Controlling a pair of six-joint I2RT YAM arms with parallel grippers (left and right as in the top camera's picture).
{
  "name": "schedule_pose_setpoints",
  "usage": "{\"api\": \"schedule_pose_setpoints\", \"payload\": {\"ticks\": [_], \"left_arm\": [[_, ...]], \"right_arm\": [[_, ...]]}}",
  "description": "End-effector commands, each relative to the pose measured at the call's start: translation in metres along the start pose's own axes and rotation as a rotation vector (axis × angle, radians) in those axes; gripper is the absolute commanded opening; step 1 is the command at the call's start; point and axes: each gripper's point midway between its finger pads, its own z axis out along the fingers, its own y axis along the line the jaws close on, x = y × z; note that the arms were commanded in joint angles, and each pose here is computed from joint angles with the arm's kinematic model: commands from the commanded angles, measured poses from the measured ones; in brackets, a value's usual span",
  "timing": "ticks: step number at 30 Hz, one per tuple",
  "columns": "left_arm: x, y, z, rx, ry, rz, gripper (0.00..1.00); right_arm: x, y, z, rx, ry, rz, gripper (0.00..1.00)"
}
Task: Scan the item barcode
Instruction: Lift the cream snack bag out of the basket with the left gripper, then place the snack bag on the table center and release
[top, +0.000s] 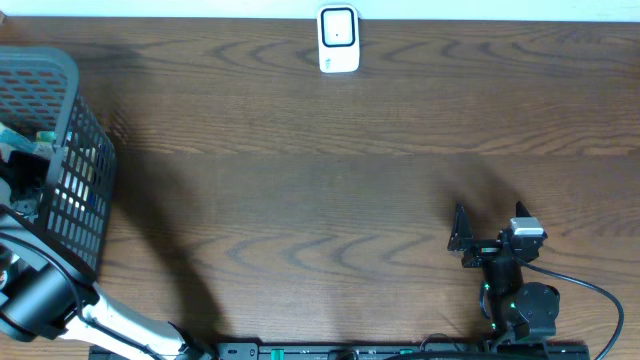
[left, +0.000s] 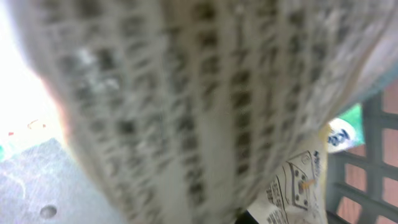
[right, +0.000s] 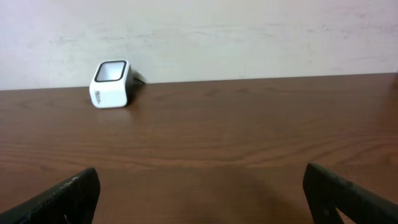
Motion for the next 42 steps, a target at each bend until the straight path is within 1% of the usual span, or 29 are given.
{"api": "schedule_pose_setpoints", "payload": {"ticks": [1, 5, 6, 8, 11, 13, 14, 15, 16, 18, 20, 23, 24, 25, 28, 30, 31, 33, 35, 37, 38, 42], "left_arm": [[-0.011, -0.014, -0.041, 0.027, -0.095, -0.007, 0.07], [-0.031, -0.042, -0.113, 0.127, -0.264, -0.026, 0.07], [-0.037, -0.056, -0.151, 0.183, -0.348, -0.028, 0.07], [-0.038, -0.072, -0.201, 0.256, -0.453, -0.023, 0.07], [-0.031, -0.086, -0.261, 0.342, -0.569, -0.015, 0.07], [-0.018, -0.096, -0.309, 0.414, -0.654, -0.003, 0.07], [-0.01, -0.101, -0.325, 0.446, -0.673, 0.006, 0.07], [0.007, -0.113, -0.348, 0.514, -0.687, 0.05, 0.07], [0.016, -0.119, -0.356, 0.546, -0.683, 0.072, 0.07], [0.05, -0.141, -0.373, 0.651, -0.631, 0.161, 0.07], [0.076, -0.154, -0.374, 0.7, -0.56, 0.216, 0.07], [0.121, -0.17, -0.357, 0.717, -0.409, 0.296, 0.07], [0.138, -0.176, -0.35, 0.714, -0.359, 0.345, 0.07], [0.17, -0.186, -0.336, 0.712, -0.259, 0.441, 0.07], [0.218, -0.197, -0.312, 0.693, -0.105, 0.586, 0.07], [0.268, -0.202, -0.279, 0.634, 0.062, 0.75, 0.07], [0.279, -0.202, -0.269, 0.614, 0.102, 0.791, 0.07], [0.315, -0.205, -0.237, 0.559, 0.226, 0.91, 0.07], [0.342, -0.207, -0.209, 0.512, 0.32, 0.979, 0.07], [0.369, -0.206, -0.178, 0.451, 0.417, 1.018, 0.07], [0.388, -0.204, -0.155, 0.408, 0.479, 1.043, 0.08], [0.426, -0.194, -0.103, 0.303, 0.598, 1.063, 0.07]], "right_arm": [[0.001, 0.003, 0.0, -0.011, 0.003, -0.012, 0.99], [0.001, 0.003, 0.0, -0.011, 0.003, -0.012, 0.99], [0.001, 0.003, 0.0, -0.011, 0.003, -0.012, 0.99], [0.001, 0.003, 0.0, -0.011, 0.003, -0.012, 0.99], [0.001, 0.003, 0.0, -0.011, 0.003, -0.012, 0.99], [0.001, 0.003, 0.0, -0.011, 0.003, -0.012, 0.99], [0.001, 0.003, 0.0, -0.011, 0.003, -0.012, 0.99], [0.001, 0.003, 0.0, -0.011, 0.003, -0.012, 0.99], [0.001, 0.003, 0.0, -0.011, 0.003, -0.012, 0.99], [0.001, 0.003, 0.0, -0.011, 0.003, -0.012, 0.99], [0.001, 0.003, 0.0, -0.011, 0.003, -0.012, 0.99], [0.001, 0.003, 0.0, -0.011, 0.003, -0.012, 0.99], [0.001, 0.003, 0.0, -0.011, 0.003, -0.012, 0.99], [0.001, 0.003, 0.0, -0.011, 0.003, -0.012, 0.99], [0.001, 0.003, 0.0, -0.011, 0.003, -0.012, 0.99], [0.001, 0.003, 0.0, -0.011, 0.003, -0.012, 0.99], [0.001, 0.003, 0.0, -0.011, 0.003, -0.012, 0.99], [0.001, 0.003, 0.0, -0.011, 0.003, -0.012, 0.99], [0.001, 0.003, 0.0, -0.011, 0.003, -0.012, 0.99], [0.001, 0.003, 0.0, -0.011, 0.003, -0.012, 0.99], [0.001, 0.003, 0.0, -0.011, 0.003, -0.012, 0.99], [0.001, 0.003, 0.0, -0.011, 0.003, -0.012, 0.99]]}}
